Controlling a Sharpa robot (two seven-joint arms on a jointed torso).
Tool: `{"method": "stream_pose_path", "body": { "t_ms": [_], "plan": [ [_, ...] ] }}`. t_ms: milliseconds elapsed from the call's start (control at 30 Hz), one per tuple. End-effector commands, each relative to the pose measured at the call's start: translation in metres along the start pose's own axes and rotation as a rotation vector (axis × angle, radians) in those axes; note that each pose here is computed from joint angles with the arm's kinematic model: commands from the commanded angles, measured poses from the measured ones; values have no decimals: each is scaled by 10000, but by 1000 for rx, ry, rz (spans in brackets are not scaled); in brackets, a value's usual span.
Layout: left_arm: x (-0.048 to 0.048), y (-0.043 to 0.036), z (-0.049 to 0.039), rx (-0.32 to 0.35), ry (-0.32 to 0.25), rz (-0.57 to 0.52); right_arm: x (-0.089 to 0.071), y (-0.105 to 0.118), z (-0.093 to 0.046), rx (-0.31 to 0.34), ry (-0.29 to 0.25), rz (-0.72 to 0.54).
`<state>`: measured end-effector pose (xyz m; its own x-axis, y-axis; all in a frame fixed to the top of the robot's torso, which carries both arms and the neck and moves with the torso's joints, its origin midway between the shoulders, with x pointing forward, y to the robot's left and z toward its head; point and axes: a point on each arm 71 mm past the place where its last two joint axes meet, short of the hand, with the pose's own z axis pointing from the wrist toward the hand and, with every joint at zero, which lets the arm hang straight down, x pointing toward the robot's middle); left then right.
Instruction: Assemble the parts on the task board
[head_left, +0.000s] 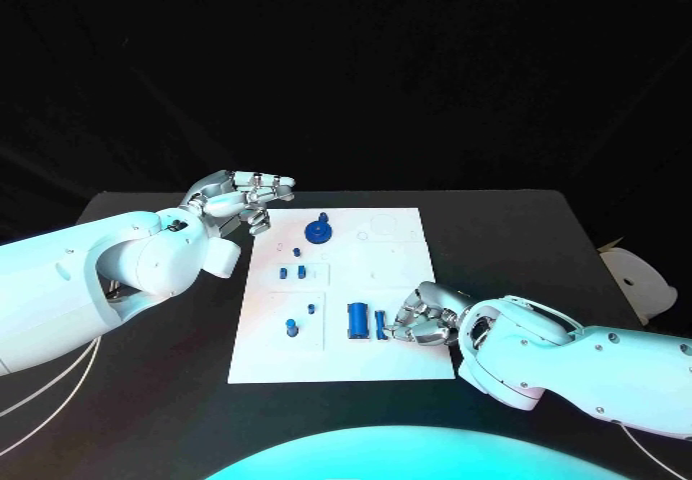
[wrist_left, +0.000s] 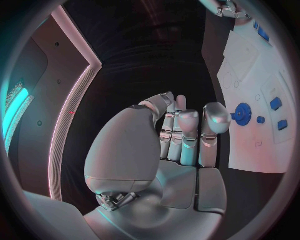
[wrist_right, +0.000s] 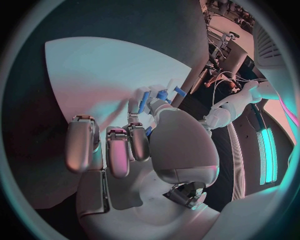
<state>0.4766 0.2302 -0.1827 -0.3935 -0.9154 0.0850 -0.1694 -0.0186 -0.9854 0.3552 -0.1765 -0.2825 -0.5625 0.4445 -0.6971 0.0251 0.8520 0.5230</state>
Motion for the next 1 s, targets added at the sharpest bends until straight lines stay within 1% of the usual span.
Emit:
{"method": "stream_pose_path", "body": {
  "t_ms": [33, 67, 167, 267, 333, 400, 433, 467, 567, 667, 733, 833, 1000],
  "plan": [
    [15, 10, 11, 7, 12, -16, -148, 96, -8, -133, -46, 113],
    [14, 18, 14, 7, 11, -19, -211, 113, -2, -168, -54, 144],
    [12, 39, 31, 8, 6, -25, -359, 139, 34, -244, -75, 221],
    [7, 60, 69, 14, -10, -27, -549, 129, 103, -321, -128, 336],
    [-3, 68, 103, 22, -24, -25, -678, 97, 161, -348, -167, 404],
    [-29, 82, 143, 34, -50, -27, -837, 49, 257, -365, -205, 472],
    [-37, 88, 154, 36, -58, -29, -881, 34, 284, -369, -217, 488],
    [-54, 101, 182, 41, -75, -34, -966, -2, 339, -373, -239, 517],
    [-94, 138, 265, 52, -116, -49, -1142, -93, 476, -377, -285, 568],
    [-131, 177, 340, 61, -155, -68, -1268, -165, 610, -378, -316, 601],
    [-158, 196, 374, 66, -180, -79, -1324, -193, 694, -380, -323, 623],
    [-197, 233, 436, 71, -217, -93, -1391, -228, 838, -381, -320, 654],
    [-239, 329, 535, 74, -269, -109, -1452, -270, 1039, -372, -324, 729]
  ]
}}
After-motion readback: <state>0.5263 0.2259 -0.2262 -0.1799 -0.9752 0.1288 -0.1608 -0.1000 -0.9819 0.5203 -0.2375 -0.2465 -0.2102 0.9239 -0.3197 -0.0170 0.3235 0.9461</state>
